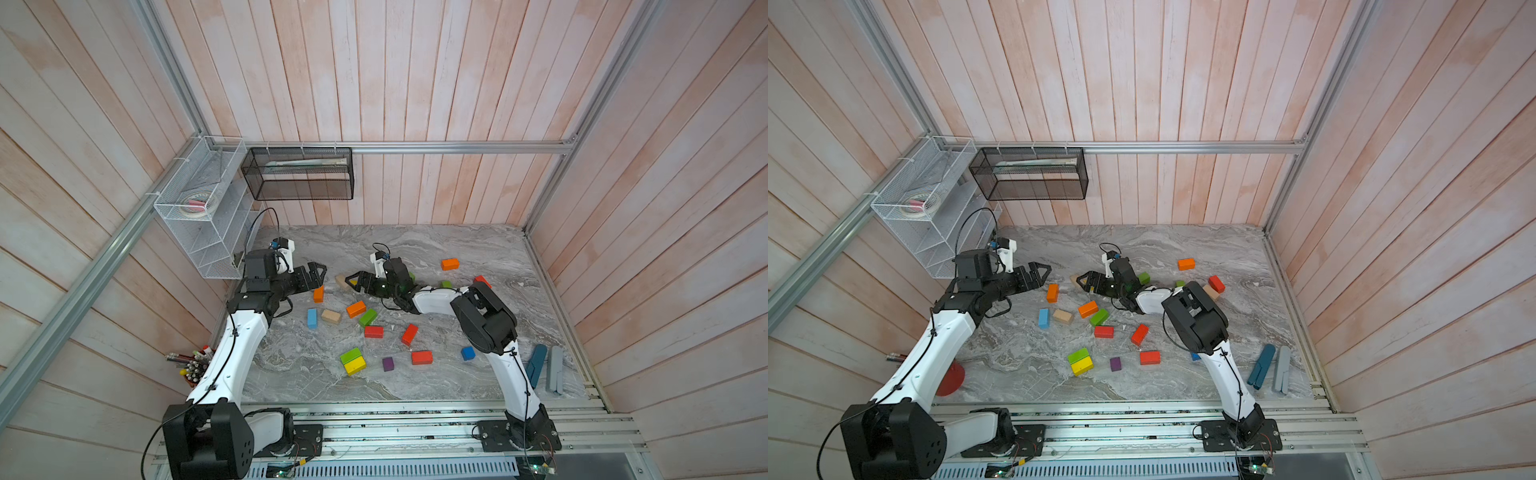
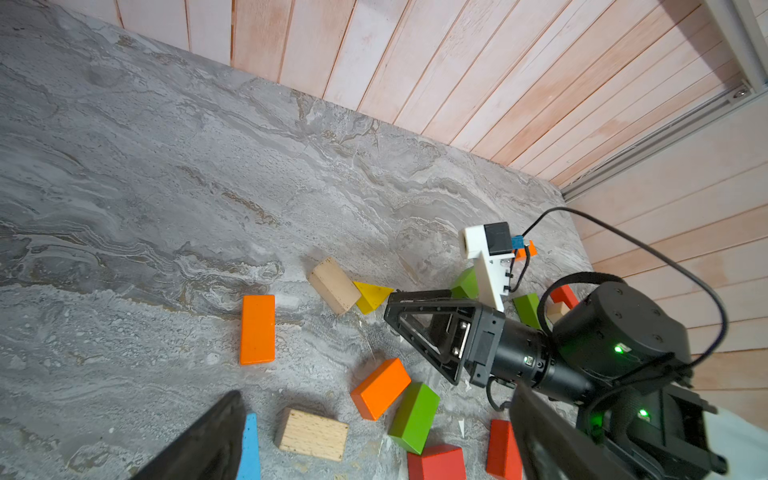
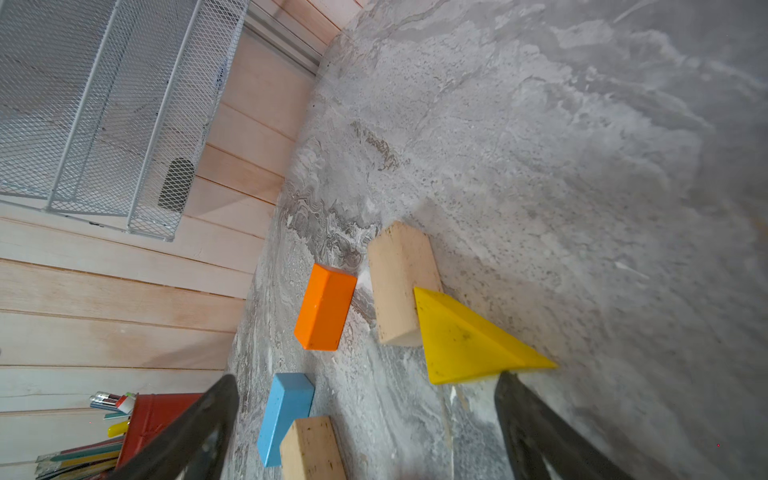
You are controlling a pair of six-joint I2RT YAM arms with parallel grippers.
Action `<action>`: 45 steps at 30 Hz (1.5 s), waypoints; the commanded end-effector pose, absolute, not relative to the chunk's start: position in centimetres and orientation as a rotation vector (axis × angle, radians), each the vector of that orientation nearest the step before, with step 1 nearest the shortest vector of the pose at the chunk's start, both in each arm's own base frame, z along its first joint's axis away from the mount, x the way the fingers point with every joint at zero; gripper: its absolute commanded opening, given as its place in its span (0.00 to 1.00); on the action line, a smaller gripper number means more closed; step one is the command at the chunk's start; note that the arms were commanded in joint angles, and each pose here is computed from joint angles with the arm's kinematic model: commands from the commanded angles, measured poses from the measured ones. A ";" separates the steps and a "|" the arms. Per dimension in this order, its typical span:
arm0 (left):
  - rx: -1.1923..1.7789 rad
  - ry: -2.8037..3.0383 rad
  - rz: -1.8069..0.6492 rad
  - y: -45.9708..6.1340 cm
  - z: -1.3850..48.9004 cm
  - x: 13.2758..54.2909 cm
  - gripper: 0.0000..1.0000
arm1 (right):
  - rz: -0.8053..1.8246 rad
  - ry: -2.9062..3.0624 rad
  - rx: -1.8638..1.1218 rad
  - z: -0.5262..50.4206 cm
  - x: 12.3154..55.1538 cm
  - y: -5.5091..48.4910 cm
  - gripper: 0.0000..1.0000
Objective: Assemble a heart with building blocks
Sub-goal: Adjust the building block at the center of the board, then assemble the building block at the center of the board.
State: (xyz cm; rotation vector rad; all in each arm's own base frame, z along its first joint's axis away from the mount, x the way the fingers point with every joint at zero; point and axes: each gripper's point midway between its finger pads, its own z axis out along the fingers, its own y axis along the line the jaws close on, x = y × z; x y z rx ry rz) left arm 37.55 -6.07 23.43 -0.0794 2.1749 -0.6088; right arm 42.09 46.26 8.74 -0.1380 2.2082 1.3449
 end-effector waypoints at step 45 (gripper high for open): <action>0.031 2.159 -0.708 -7.7 23.3 37.2 1.00 | 0.197 2.339 -0.758 5.5 45.9 27.0 0.88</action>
